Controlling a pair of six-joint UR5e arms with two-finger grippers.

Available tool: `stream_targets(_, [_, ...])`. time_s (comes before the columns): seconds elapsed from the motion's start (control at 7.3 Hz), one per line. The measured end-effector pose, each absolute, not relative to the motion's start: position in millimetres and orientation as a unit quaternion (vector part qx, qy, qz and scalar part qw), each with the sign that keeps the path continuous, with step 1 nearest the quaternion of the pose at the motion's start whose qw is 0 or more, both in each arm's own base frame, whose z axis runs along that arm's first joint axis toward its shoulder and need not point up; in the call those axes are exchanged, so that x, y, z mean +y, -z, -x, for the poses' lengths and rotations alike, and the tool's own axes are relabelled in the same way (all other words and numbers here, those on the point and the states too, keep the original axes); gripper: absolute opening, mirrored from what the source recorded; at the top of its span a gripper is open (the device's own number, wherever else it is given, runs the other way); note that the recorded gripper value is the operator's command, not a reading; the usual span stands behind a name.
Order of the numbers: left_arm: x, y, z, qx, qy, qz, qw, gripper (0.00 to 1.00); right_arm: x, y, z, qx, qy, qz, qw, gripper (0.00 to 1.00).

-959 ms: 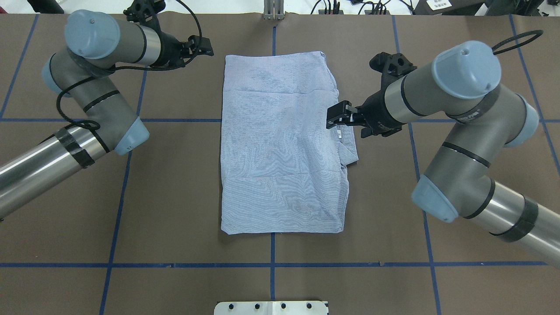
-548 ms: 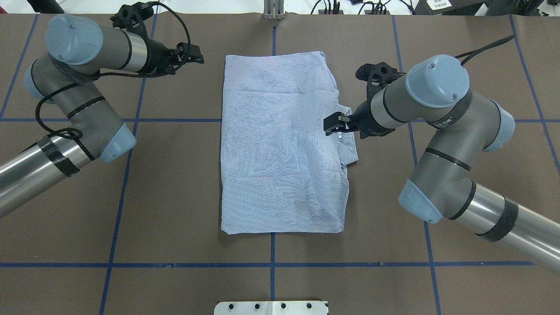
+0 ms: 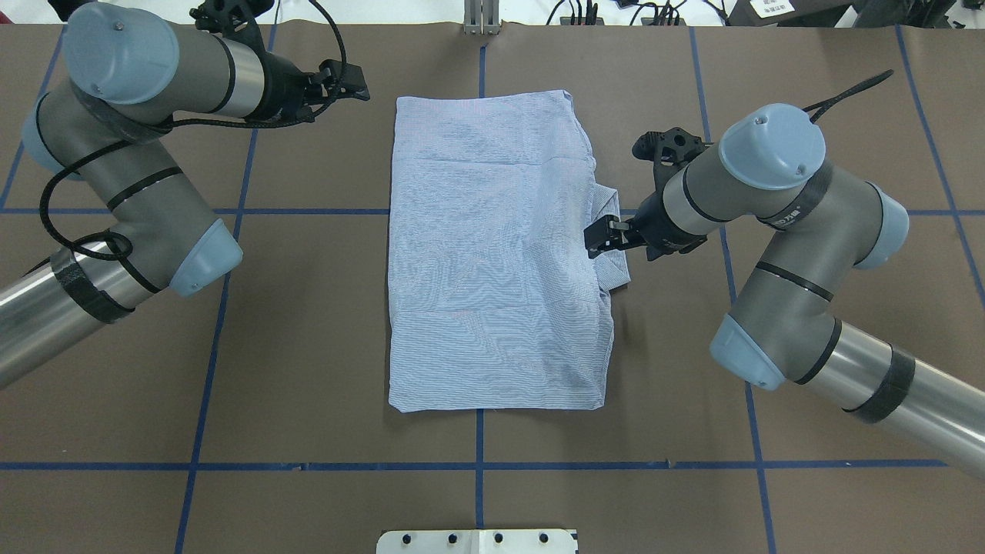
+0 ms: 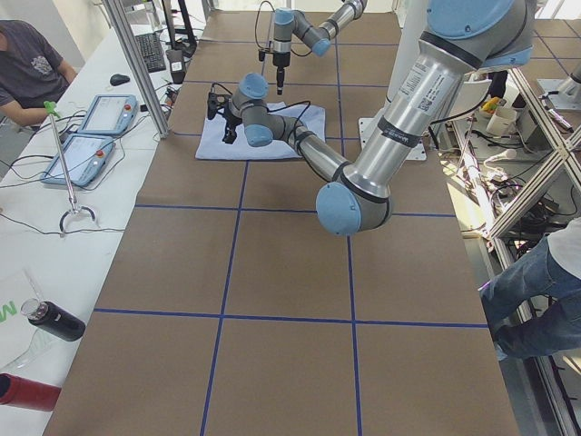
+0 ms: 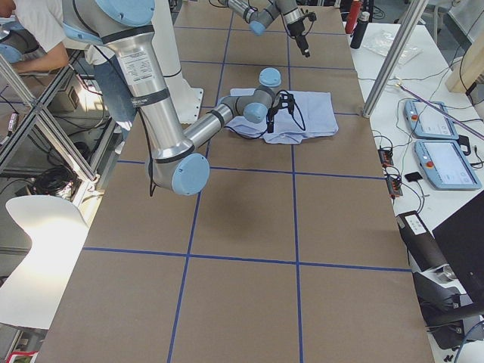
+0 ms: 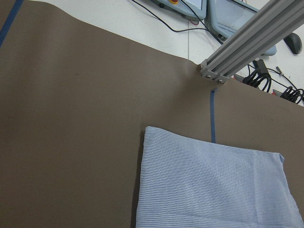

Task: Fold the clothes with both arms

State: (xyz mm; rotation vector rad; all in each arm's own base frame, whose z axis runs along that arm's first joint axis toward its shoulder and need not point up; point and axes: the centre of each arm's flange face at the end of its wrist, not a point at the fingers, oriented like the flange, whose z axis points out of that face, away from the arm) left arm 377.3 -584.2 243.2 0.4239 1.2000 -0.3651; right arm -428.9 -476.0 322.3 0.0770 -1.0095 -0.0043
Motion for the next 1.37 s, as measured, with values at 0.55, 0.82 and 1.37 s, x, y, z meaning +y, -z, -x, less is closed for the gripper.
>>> stream_targets(0.55, [-576.6,-218.5,-388.4,0.56,0.168,-0.208,0.784,1.0,-473.5,-344.5,453.5,-0.488,0.006,0.055,0.871,0.7])
stream_targets(0.82, [-577.4,-208.1,-392.8,0.556,0.171,-0.21,0.786,1.0,-478.3,-343.3,465.8,-0.489,0.012,0.069,0.869,0.68])
stream_targets(1.37, [-577.3,-206.7,-395.1,0.554,0.173,-0.213,0.786,1.0,-485.5,-336.3,491.9,-0.486,0.019,0.077,0.87,0.69])
